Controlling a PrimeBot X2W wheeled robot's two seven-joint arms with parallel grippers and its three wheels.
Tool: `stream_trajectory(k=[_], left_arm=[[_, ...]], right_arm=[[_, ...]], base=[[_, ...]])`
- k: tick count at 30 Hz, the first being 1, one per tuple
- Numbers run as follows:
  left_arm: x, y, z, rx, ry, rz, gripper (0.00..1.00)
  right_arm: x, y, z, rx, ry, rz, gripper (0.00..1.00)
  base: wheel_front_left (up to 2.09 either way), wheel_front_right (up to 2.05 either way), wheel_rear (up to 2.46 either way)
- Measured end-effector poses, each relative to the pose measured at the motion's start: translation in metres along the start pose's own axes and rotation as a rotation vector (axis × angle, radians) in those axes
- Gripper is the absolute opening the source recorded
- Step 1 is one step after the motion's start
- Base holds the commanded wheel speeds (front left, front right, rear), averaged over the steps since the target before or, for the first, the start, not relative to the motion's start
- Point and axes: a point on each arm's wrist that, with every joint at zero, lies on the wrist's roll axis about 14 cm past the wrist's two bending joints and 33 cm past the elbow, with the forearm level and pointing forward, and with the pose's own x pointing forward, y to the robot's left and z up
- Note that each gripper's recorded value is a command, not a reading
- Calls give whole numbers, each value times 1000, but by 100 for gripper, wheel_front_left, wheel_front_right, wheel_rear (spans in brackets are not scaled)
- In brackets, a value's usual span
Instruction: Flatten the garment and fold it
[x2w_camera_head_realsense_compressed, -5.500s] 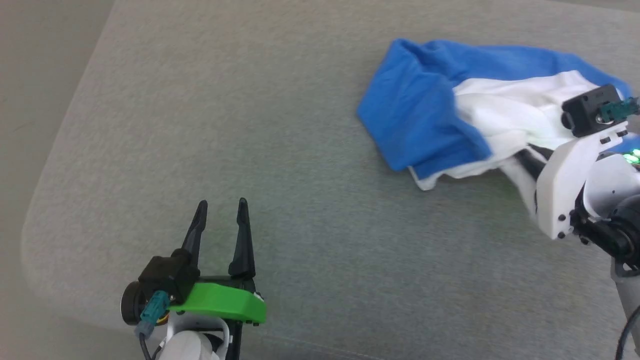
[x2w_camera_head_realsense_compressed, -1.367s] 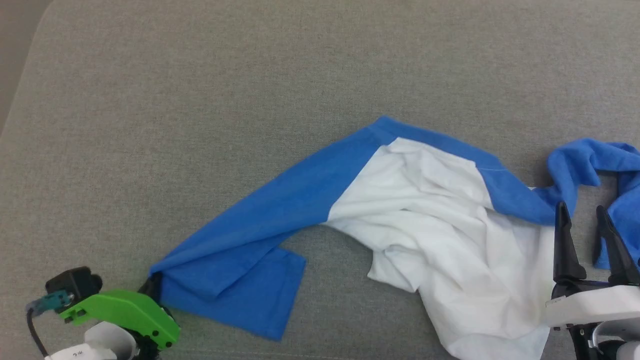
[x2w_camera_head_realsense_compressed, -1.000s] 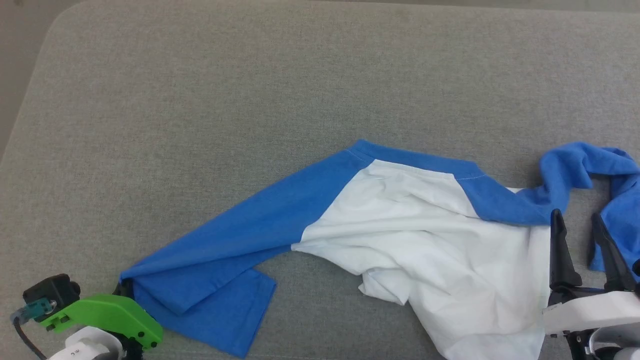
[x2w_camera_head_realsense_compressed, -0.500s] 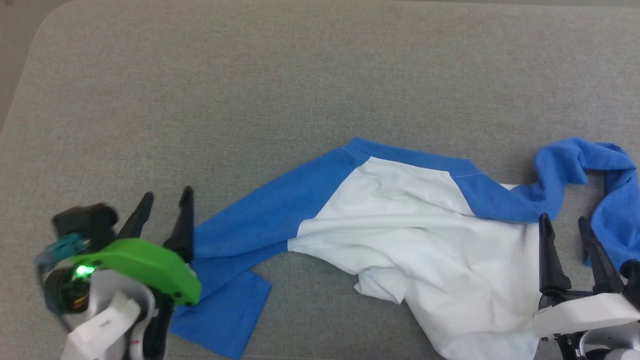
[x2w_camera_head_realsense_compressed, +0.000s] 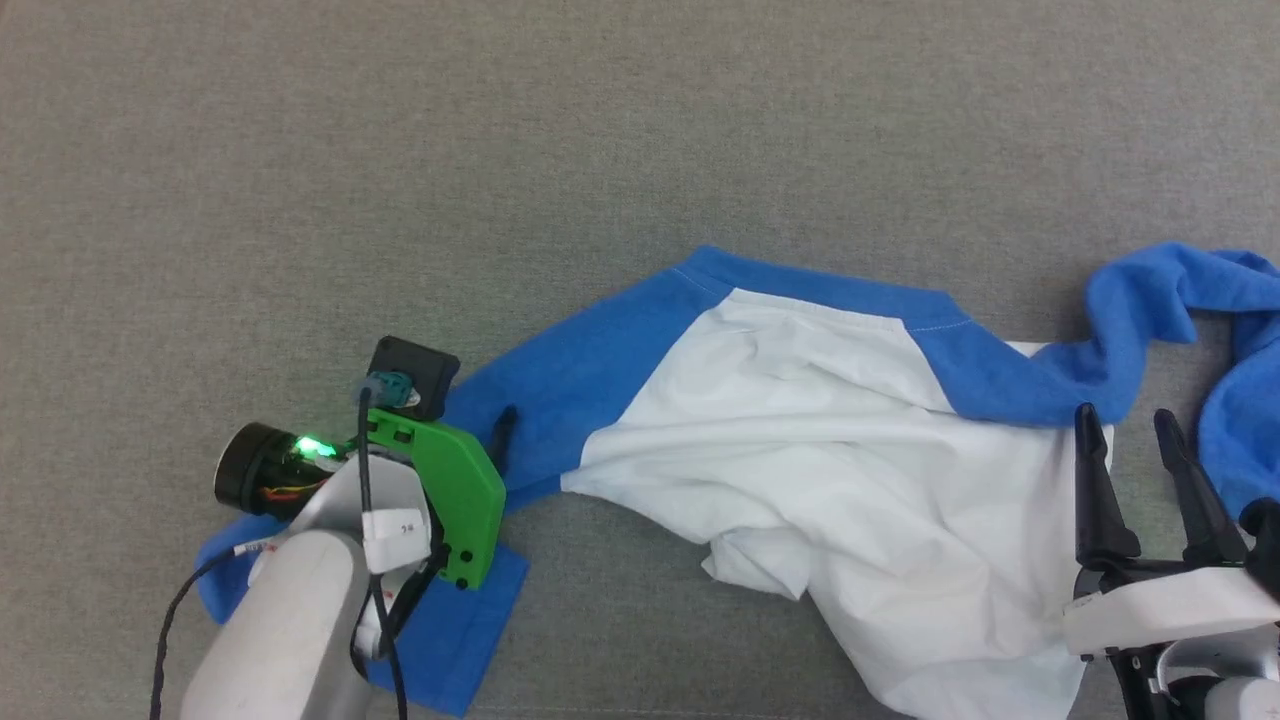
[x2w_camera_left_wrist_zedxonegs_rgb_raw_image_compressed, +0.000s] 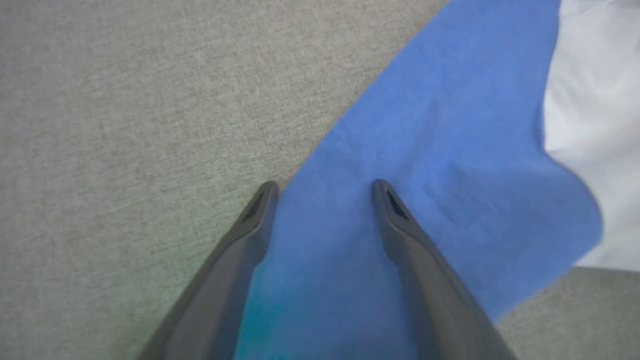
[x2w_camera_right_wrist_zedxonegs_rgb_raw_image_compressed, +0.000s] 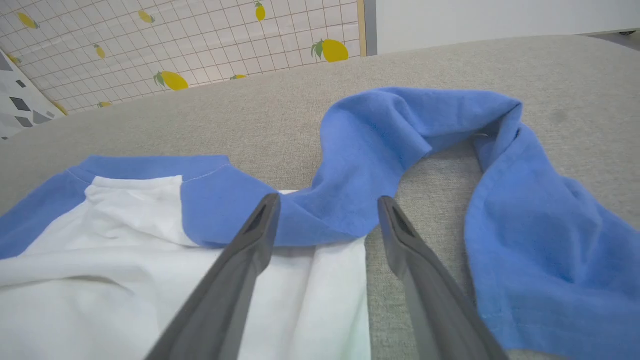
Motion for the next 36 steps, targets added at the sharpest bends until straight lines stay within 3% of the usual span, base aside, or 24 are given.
stream_trajectory(k=[5, 6, 7, 8, 18, 24, 31, 33, 36], left_arm=[[11, -1, -7, 29, 56, -39, 99], [13, -1, -6, 27, 52, -39, 63], [13, 0, -4, 23, 41, -37, 20], [14, 2, -2, 12, 25, -28, 0], [-2, 21, 42, -160, -190, 24, 0], [-23, 72, 71, -263, -324, 172, 0], [-41, 132, 48, -305, -333, 387, 0], [-40, 135, 39, -317, -328, 404, 100], [-35, 129, 35, -369, -350, 395, 100]], right_arm=[[-1, -7, 6, -6, -16, -21, 100], [-2, -9, 7, -8, -21, -25, 100], [-2, -10, 8, -8, -24, -29, 100], [-3, -11, 10, -9, -29, -32, 100], [-2, -13, 23, -12, -66, -37, 100], [1, -12, 23, -12, -66, -32, 100], [2, -16, 17, -13, -50, -45, 100], [3, -17, 15, -14, -45, -47, 100], [5, -14, 13, -12, -40, -41, 100]], base=[[0, 0, 0], [0, 0, 0], [0, 0, 0], [0, 0, 0], [0, 0, 0], [0, 0, 0], [0, 0, 0], [0, 0, 0], [0, 0, 0]])
